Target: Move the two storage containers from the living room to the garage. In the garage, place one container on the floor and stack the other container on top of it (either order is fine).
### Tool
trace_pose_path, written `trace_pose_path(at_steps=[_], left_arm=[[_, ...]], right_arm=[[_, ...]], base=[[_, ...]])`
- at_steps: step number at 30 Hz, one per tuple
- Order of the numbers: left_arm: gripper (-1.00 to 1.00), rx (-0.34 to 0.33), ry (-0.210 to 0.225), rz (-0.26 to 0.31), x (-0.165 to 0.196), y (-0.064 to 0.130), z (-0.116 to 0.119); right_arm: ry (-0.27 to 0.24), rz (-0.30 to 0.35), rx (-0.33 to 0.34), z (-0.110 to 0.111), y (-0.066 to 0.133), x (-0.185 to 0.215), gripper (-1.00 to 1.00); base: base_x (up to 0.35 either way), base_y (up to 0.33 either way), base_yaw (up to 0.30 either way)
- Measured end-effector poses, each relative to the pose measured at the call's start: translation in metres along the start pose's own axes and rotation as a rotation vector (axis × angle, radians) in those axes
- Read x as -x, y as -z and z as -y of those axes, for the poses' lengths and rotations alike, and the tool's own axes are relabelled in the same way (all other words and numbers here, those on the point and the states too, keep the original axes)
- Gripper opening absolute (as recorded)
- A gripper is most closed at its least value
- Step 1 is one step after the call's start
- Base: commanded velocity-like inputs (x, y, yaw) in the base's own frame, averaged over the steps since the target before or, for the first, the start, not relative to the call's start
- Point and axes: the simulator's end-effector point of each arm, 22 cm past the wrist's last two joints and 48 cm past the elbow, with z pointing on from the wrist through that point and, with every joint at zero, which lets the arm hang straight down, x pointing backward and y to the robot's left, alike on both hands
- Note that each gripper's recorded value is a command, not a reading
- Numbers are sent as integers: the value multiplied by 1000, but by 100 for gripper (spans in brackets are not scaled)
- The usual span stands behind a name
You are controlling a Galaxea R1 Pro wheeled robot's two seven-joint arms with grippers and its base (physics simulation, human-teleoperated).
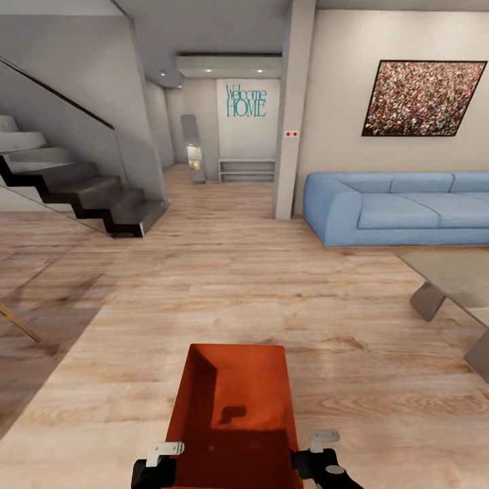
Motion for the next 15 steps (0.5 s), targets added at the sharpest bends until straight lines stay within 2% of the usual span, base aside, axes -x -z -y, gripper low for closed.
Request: trace_pose_path(at_steps=[5,15], left_arm=[[-100,0,0,0,0,0,0],[-100,0,0,0,0,0,0]], right_arm=[[0,0,0,0,0,0,-100],[0,0,0,0,0,0,-100]], base=[[344,0,111],[344,0,17]])
